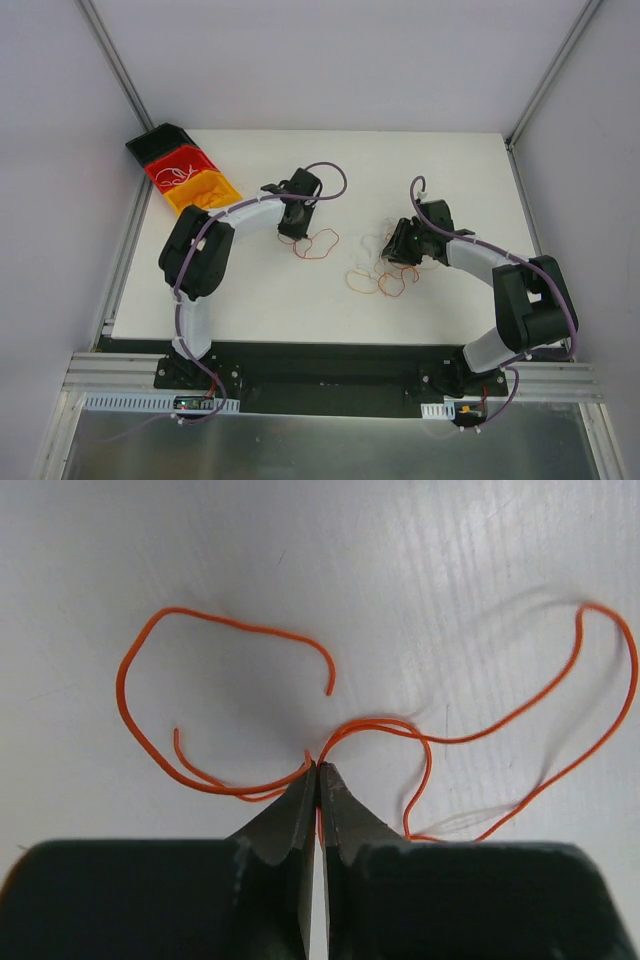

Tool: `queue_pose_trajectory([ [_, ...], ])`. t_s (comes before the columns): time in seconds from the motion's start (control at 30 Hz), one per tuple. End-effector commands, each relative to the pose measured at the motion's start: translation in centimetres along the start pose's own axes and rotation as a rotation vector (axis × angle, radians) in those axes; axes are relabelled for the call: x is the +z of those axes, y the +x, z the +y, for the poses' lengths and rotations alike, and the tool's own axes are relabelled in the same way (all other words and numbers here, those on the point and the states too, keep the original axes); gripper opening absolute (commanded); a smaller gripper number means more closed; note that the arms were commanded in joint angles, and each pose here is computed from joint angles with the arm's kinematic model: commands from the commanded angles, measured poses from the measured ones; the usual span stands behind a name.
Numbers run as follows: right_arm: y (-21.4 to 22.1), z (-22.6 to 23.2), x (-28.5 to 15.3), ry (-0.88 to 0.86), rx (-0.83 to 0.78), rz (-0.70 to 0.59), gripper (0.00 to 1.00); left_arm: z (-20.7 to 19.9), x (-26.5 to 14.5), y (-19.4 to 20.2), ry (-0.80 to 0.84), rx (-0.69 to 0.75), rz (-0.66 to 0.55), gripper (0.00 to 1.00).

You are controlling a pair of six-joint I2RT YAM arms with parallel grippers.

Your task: Untangle the cables

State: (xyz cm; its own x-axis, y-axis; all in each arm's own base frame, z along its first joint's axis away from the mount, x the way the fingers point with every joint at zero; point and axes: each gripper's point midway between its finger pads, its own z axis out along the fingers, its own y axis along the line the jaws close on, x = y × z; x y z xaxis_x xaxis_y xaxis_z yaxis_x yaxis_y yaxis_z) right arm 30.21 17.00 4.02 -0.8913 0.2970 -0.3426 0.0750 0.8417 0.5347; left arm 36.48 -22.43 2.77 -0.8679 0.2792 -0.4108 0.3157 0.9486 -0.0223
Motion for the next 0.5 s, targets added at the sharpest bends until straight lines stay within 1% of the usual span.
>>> queue_pose_trajectory([
  [0.0, -0.6, 1.0, -0.8, -0.044, -0.032, -0.034, 0.37, 1.4, -4.4, -2.2, -0.038, 0.007, -0.146, 0.00],
  [0.13, -0.6, 1.1, -0.8, -0.045, -0.034, -0.035, 0.37, 2.9, -8.6, -3.1, -0.054, -0.026, -0.269, 0.00],
  [0.33, -0.5, 1.1, -0.7, -0.049, -0.033, -0.029, 0.37, 6.8, -15.8, -5.1, -0.031, -0.135, -0.449, 0.00],
  [0.47, -0.5, 1.1, -0.8, -0.051, -0.034, -0.029, 0.37, 9.9, -20.9, -7.0, -0.065, -0.180, -0.578, 0.00],
])
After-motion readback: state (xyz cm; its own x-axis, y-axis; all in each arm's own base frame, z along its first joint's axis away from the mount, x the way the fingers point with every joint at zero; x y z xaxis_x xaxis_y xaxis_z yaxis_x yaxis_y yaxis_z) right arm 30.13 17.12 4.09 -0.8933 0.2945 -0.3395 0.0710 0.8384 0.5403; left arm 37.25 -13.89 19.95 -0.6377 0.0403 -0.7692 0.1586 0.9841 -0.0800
